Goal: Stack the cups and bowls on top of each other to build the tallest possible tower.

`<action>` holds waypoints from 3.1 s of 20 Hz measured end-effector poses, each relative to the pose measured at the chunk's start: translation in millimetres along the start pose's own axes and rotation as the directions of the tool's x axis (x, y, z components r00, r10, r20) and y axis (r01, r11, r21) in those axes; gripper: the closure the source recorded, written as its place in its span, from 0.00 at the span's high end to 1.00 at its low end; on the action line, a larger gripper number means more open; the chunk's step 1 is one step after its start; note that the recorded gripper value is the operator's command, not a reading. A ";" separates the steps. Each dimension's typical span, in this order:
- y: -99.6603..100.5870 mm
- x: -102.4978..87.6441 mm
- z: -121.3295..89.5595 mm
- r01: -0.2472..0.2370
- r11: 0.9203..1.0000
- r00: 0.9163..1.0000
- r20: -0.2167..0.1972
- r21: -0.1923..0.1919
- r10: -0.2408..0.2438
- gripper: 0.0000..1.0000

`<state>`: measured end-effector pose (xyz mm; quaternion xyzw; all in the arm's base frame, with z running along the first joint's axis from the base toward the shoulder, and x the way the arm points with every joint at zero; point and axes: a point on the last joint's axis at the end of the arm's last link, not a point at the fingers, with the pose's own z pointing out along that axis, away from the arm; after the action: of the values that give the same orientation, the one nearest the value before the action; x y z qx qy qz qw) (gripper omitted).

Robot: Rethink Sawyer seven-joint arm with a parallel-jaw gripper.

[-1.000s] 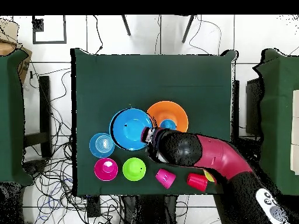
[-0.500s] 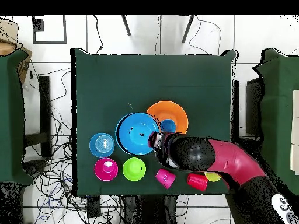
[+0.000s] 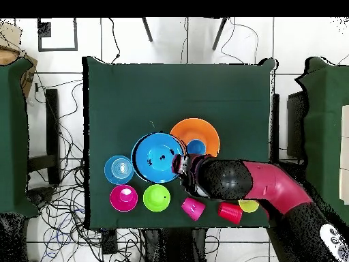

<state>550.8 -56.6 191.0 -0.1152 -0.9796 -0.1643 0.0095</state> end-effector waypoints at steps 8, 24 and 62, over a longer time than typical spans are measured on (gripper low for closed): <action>17.3 -1.0 -0.4 0.065 0.998 0.998 0.008 -0.010 -0.065 0.00; 15.5 -8.9 -18.6 0.153 0.988 0.986 0.065 -0.032 -0.150 0.00; -46.1 -26.3 -33.1 0.227 0.974 0.973 0.021 0.024 -0.228 0.00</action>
<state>565.2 -115.6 206.0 -0.0041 -0.9881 -0.1524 -0.0198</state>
